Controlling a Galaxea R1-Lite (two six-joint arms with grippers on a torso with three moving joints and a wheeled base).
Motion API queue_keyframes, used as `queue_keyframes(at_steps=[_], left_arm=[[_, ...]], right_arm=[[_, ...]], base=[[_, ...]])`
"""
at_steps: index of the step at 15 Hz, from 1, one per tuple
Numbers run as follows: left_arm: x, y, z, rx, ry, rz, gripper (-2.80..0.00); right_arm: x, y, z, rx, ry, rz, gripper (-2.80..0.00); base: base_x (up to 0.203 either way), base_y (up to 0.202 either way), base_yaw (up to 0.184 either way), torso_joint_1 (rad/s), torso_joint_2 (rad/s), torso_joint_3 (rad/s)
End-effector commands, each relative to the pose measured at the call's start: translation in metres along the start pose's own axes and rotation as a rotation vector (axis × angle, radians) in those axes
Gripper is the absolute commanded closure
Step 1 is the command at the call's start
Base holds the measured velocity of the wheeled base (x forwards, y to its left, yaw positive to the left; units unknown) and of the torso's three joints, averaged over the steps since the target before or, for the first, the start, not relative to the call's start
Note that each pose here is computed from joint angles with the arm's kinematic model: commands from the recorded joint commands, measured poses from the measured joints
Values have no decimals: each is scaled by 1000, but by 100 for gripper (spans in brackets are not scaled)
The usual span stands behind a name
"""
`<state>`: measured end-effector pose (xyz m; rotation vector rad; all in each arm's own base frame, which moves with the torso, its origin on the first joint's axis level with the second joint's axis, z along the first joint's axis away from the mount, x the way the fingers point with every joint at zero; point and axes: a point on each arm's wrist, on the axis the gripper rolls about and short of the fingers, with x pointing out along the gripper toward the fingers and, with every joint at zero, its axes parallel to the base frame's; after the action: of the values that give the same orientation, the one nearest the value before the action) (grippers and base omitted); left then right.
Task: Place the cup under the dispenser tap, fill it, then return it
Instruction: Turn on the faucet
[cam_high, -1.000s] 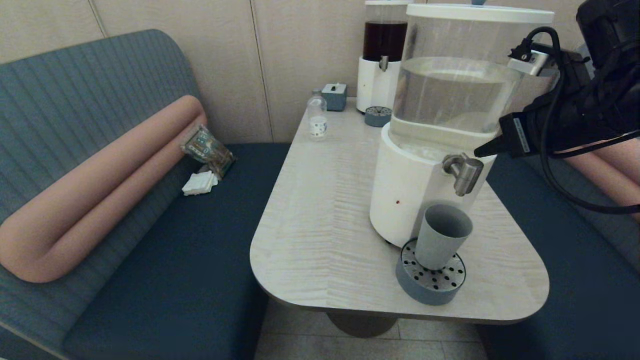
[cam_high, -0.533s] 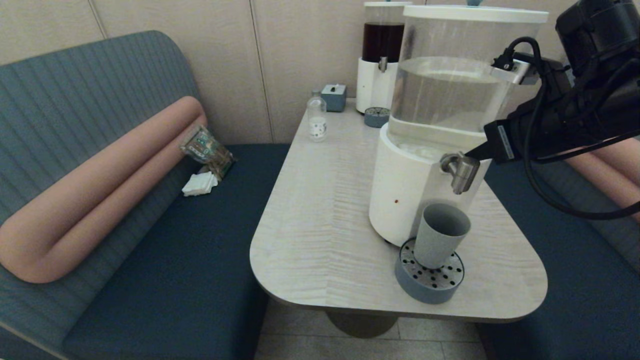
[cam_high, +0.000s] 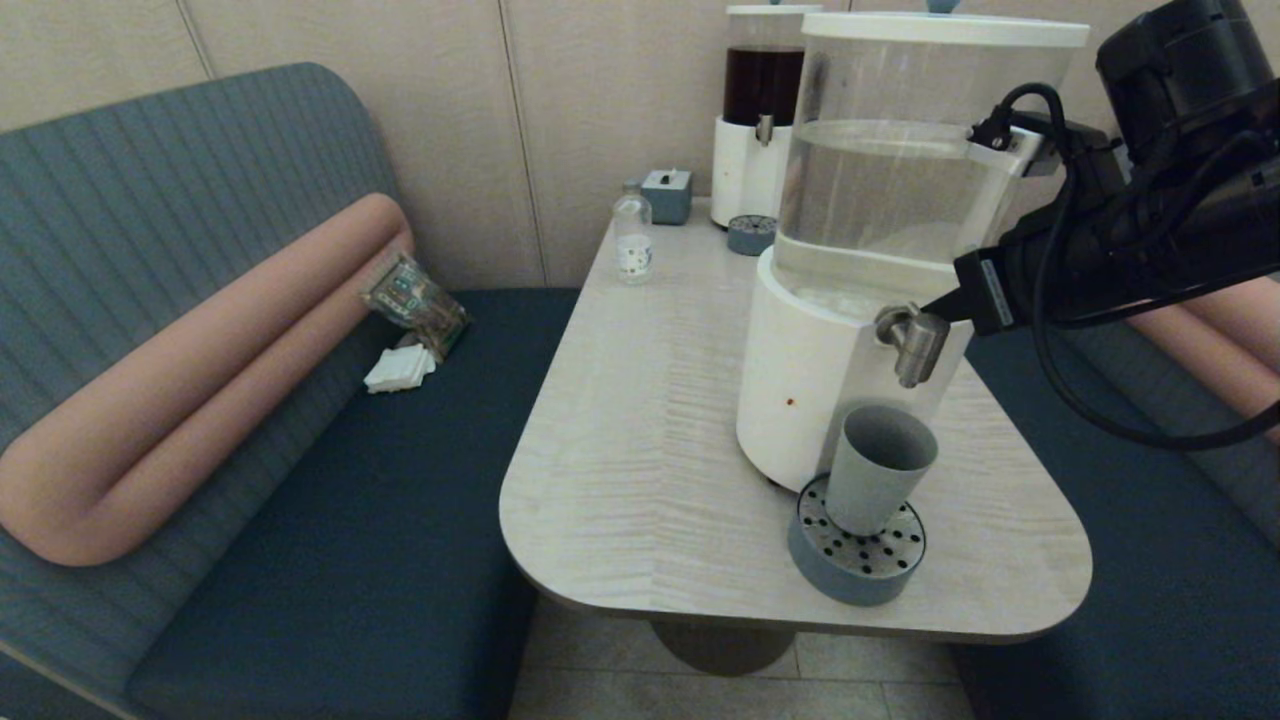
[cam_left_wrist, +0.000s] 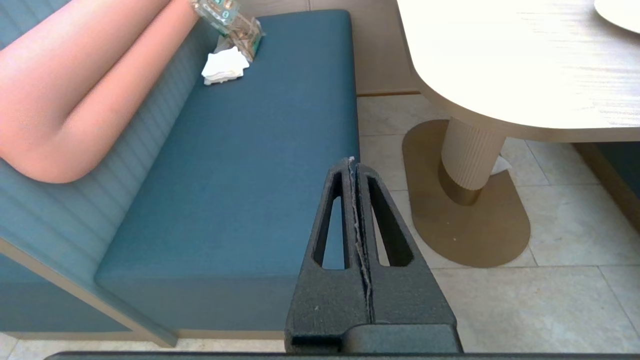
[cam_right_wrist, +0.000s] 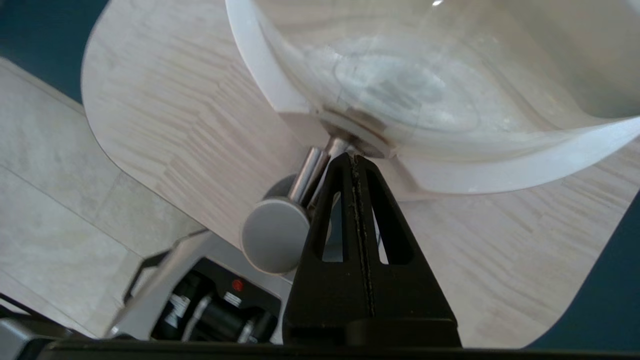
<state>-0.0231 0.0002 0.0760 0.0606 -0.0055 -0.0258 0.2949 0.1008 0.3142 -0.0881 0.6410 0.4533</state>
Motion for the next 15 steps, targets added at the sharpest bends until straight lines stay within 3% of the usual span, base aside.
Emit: queue_keyframes(at_steps=[1, 15], left_arm=[[0, 0, 0, 1, -1, 0, 0], [0, 0, 0, 1, -1, 0, 0]], right_arm=[[-1, 1, -2, -12, 0, 7, 0], [-2, 7, -5, -105, -104, 4, 0]], base=[[0, 0, 0, 0, 0, 0], [0, 0, 0, 0, 0, 0]])
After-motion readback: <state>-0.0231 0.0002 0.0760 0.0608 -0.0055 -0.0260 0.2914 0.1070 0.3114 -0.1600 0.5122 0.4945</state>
